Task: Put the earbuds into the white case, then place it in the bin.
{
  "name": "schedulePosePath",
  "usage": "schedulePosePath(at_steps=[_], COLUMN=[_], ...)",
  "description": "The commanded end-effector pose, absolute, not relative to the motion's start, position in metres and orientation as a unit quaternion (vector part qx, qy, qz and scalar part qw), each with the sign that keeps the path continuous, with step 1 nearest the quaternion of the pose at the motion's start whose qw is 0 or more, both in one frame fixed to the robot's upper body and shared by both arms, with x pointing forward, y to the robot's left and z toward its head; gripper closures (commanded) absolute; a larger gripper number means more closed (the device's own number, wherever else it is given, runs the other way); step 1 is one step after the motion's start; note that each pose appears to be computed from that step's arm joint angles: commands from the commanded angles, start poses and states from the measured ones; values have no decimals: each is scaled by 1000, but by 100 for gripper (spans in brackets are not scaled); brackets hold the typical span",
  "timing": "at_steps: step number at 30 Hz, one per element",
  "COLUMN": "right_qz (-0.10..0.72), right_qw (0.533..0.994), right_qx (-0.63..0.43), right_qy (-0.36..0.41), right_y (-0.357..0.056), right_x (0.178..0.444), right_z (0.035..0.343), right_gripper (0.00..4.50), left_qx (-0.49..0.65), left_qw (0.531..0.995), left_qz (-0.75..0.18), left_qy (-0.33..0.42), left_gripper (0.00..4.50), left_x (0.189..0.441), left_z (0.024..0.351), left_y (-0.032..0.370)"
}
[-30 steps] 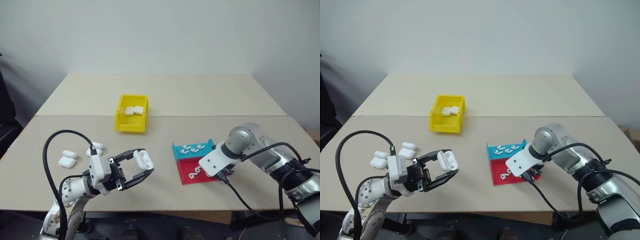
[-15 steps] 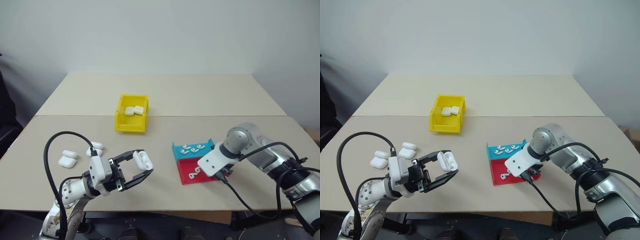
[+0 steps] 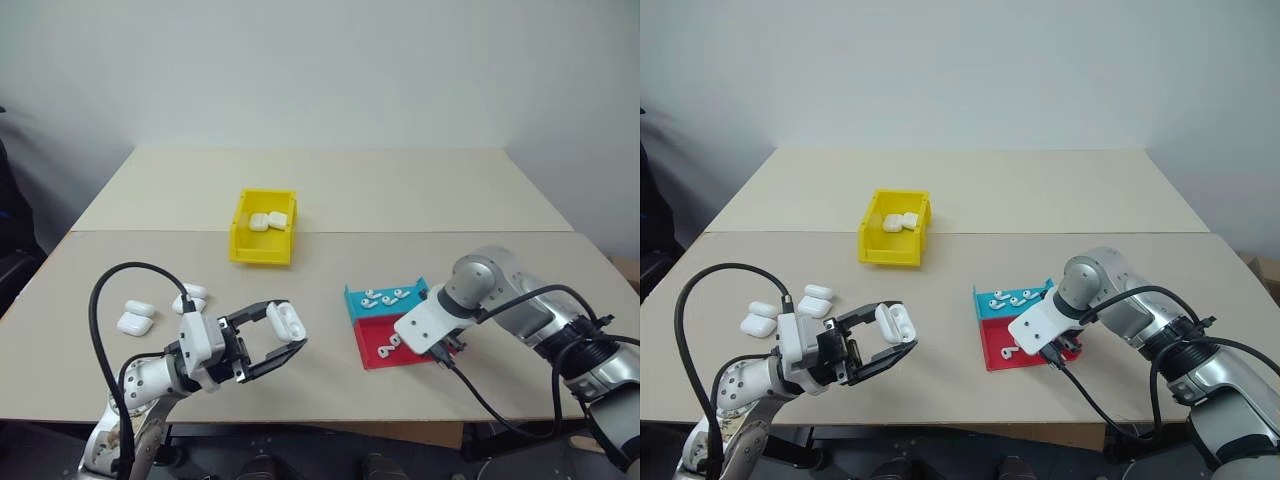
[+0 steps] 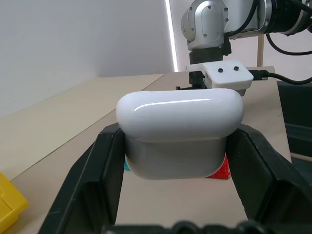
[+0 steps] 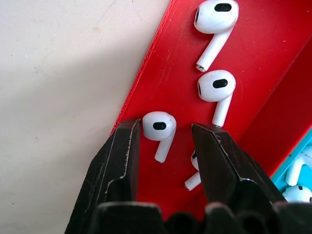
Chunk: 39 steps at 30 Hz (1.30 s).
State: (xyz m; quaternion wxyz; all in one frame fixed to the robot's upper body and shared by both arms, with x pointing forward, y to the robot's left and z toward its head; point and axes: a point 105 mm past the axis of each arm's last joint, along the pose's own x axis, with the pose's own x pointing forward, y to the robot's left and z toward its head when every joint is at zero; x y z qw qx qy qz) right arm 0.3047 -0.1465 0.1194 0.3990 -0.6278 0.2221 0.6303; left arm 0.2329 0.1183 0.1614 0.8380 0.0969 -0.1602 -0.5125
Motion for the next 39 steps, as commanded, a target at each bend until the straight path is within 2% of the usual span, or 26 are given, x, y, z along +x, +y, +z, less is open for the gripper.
schedulePosePath(at_steps=[1,3,7,18,22,26,30,33,36,39], right_qz=[636,637,635,637,645,632,615,613,618,633], right_qw=[380,377,378,386,440,529,636,688,711,697], right_qx=[-634,-635,-636,-630,-594,-545,-460,-386,-307,-269], right_qy=[221,221,221,219,195,155,71,-44,-137,-202], right_y=[-147,-148,-148,-149,-146,-148,-148,-143,-142,-142], right_x=[300,299,300,297,289,285,279,269,253,238], right_z=[125,125,125,129,157,197,242,278,309,321], right_gripper=[280,280,358,358,358,358,358,358,358,358], left_qx=[111,111,112,111,104,87,78,71,64,64], left_qw=[830,830,829,830,828,816,791,770,751,737], left_qz=[-517,-517,-518,-518,-519,-533,-563,-589,-613,-631], left_qy=[-179,-179,-177,-175,-188,-208,-227,-234,-237,-233], left_gripper=[172,172,172,172,172,172,172,172,172,172], left_x=[229,229,229,230,229,224,219,215,212,211], left_z=[170,170,169,169,179,196,215,227,240,247], left_y=[115,115,114,114,111,104,94,88,82,77])
